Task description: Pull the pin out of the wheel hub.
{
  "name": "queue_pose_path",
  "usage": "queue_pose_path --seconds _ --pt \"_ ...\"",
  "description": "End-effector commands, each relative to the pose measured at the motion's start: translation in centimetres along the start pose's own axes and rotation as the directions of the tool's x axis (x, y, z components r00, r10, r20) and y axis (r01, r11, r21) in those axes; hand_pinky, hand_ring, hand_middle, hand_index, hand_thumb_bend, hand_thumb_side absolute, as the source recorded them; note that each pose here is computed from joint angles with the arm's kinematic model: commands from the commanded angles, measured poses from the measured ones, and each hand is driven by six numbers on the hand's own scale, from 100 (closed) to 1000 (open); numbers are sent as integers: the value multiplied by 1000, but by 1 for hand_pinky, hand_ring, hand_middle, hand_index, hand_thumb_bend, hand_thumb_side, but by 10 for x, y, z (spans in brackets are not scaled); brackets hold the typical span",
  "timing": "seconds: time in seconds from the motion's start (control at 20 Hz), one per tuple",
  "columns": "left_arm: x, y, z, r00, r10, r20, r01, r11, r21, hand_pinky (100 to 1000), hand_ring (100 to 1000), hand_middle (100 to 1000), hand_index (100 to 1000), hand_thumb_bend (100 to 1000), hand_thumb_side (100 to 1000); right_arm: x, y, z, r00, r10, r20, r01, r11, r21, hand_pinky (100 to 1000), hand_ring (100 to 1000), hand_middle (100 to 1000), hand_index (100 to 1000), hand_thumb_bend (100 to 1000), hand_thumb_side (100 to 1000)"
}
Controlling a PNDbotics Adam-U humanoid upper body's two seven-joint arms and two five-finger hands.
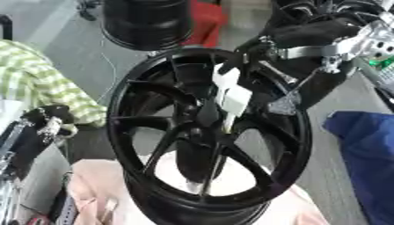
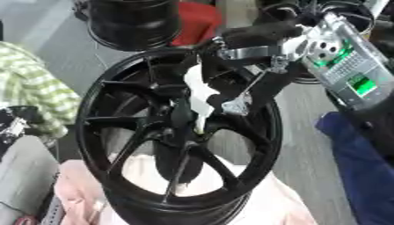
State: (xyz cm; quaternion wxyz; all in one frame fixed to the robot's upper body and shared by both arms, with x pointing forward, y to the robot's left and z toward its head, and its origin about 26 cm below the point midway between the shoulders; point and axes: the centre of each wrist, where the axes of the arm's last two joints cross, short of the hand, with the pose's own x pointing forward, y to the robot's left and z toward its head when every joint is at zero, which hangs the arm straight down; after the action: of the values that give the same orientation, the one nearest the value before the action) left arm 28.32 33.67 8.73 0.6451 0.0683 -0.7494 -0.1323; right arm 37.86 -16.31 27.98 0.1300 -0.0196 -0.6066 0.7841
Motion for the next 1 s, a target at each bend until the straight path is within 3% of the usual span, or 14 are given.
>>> queue_pose_path --seconds 0.05,1.0 --pt "12 5 -3 999 -31 36 31 999 -8 652 722 622 732 140 528 4 -7 9 995 91 36 -94 992 90 739 696 861 944 100 301" --pt "13 5 -4 999 -30 43 30 999 -12 651 725 623 732 136 529 0 1 8 996 86 10 -87 990 114 742 700 848 936 100 299"
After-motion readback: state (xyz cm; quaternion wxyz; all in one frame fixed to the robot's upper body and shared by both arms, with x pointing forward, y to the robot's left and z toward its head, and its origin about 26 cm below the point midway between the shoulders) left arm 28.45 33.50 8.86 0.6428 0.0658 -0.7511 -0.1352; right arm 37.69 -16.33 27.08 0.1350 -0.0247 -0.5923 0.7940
